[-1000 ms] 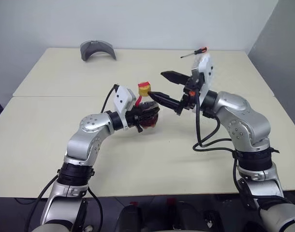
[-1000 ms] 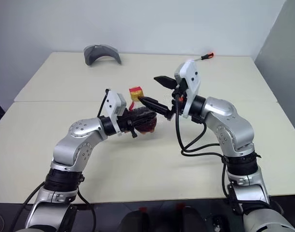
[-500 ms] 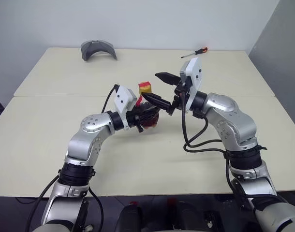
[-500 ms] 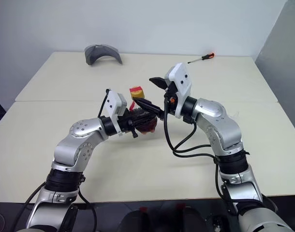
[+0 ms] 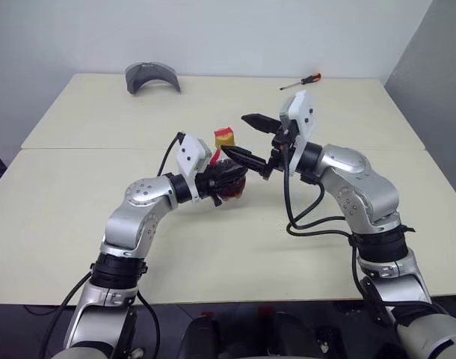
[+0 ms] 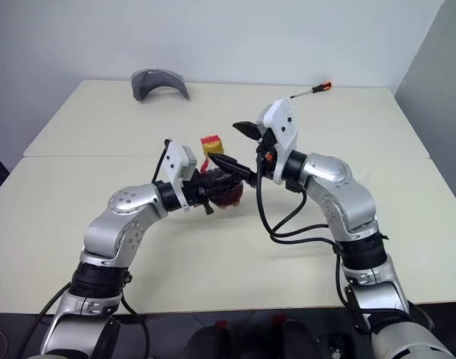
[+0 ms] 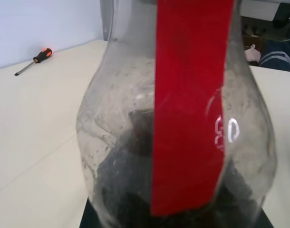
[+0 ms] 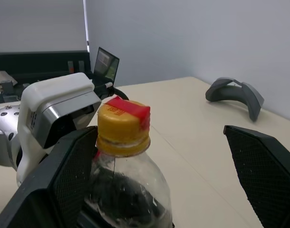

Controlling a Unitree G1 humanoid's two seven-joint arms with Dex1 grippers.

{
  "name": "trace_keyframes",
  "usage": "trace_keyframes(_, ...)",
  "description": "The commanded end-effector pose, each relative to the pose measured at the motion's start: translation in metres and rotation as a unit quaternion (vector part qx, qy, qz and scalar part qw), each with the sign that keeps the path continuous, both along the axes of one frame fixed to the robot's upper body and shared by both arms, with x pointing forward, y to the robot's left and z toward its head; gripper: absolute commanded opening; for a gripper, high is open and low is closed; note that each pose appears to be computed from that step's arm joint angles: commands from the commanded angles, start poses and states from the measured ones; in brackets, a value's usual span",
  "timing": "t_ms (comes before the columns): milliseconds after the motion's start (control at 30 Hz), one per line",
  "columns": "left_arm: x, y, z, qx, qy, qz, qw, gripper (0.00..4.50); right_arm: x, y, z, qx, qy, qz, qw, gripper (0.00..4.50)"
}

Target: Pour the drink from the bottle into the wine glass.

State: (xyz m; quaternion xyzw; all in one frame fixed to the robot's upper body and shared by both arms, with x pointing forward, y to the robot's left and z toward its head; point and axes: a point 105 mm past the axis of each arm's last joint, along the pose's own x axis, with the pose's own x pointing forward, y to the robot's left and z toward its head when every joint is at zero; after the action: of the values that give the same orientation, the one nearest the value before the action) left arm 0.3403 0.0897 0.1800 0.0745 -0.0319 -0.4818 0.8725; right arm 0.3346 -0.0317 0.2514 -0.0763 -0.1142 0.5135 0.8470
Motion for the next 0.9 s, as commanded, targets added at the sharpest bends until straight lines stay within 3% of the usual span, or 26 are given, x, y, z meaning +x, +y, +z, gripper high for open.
trace_keyframes(33,-0.009,-0.006,0.023,-0.010,-0.046,-0.017,0.999,1.01,0.005,-0.027,0.005,0.003,-0.013,-0.043,0.999,4.50)
trace_keyframes(333,-0.011,-0.008,0.023,-0.011,-0.043,-0.022,0.999,1.01,0.004,-0.039,0.002,-0.009,-0.010,-0.052,0.999,4.50)
trace_keyframes(633,-0.010,-0.008,0.024,-0.008,-0.042,-0.026,0.999,1.01,-0.025,-0.010,0.011,0.027,0.006,0.039,0.999,4.50)
trace_keyframes(900,-0.009,-0.010,0.025,-0.008,-0.043,-0.029,0.999,1.01,-0.019,0.004,0.022,0.038,-0.009,0.037,0.999,4.50)
